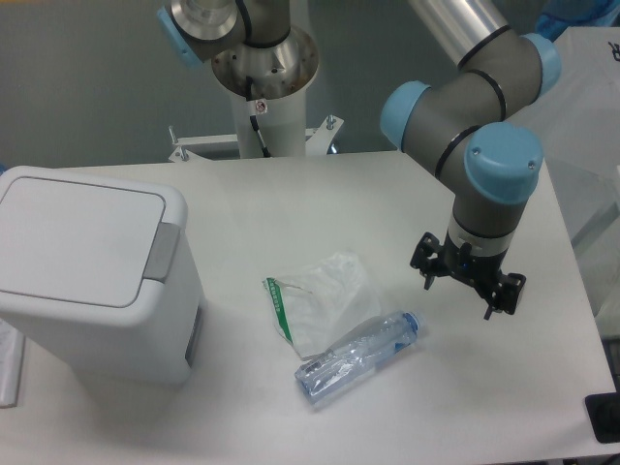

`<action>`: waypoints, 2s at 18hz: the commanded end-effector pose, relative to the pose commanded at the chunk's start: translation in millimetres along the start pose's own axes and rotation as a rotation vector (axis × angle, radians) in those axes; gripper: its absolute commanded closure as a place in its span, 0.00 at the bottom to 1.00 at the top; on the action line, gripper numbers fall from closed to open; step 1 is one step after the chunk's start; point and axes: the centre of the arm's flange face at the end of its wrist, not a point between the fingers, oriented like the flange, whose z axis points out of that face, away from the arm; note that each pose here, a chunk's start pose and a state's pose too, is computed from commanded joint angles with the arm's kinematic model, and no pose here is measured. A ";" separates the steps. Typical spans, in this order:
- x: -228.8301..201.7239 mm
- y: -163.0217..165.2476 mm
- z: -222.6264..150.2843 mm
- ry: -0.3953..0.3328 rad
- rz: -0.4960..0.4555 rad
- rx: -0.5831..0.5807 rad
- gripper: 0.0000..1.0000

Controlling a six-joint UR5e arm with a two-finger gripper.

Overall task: Open the trash can
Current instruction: 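Move the open gripper toward the white trash can lid, then lower the gripper fingers onto the lid edge of the trash can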

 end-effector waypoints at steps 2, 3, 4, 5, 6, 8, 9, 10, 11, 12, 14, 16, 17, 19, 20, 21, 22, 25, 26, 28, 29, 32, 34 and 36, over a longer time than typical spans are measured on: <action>20.1 -16.8 -21.4 0.029 -0.074 0.081 0.00; 28.2 -22.1 -37.3 0.045 -0.122 0.127 0.00; 36.1 -26.0 -53.8 0.062 -0.185 0.171 0.00; 45.4 -31.3 -66.2 0.085 -0.248 0.208 0.00; 57.8 -40.4 -74.4 0.115 -0.298 0.237 0.00; 79.1 -54.1 -90.6 0.172 -0.361 0.287 0.00; 89.3 -59.5 -100.8 0.190 -0.385 0.310 0.00; 97.2 -64.4 -105.8 0.200 -0.411 0.321 0.00; 109.9 -71.5 -108.0 0.210 -0.418 0.327 0.00; 130.3 -83.8 -111.6 0.224 -0.399 0.344 0.00; 163.9 -99.6 -112.8 0.269 -0.397 0.371 0.00; 190.6 -101.2 -109.7 0.300 -0.393 0.358 0.00; 202.5 -102.9 -110.0 0.305 -0.377 0.360 0.00; 211.5 -98.2 -102.8 0.312 -0.373 0.345 0.00; 214.7 -94.1 -100.8 0.315 -0.372 0.339 0.00; 217.3 -90.9 -101.0 0.316 -0.373 0.337 0.00; 220.7 -88.7 -107.5 0.313 -0.369 0.344 0.00; 226.5 -82.1 -119.5 0.302 -0.365 0.355 0.00; 227.5 -79.0 -119.8 0.299 -0.367 0.352 0.00; 235.6 -69.0 -122.5 0.298 -0.368 0.352 0.00; 238.7 -66.3 -120.6 0.299 -0.363 0.348 0.00; 238.6 -65.6 -114.8 0.302 -0.363 0.339 0.00; 237.8 -66.5 -109.8 0.300 -0.365 0.329 0.00; 237.0 -67.7 -105.6 0.299 -0.365 0.321 0.00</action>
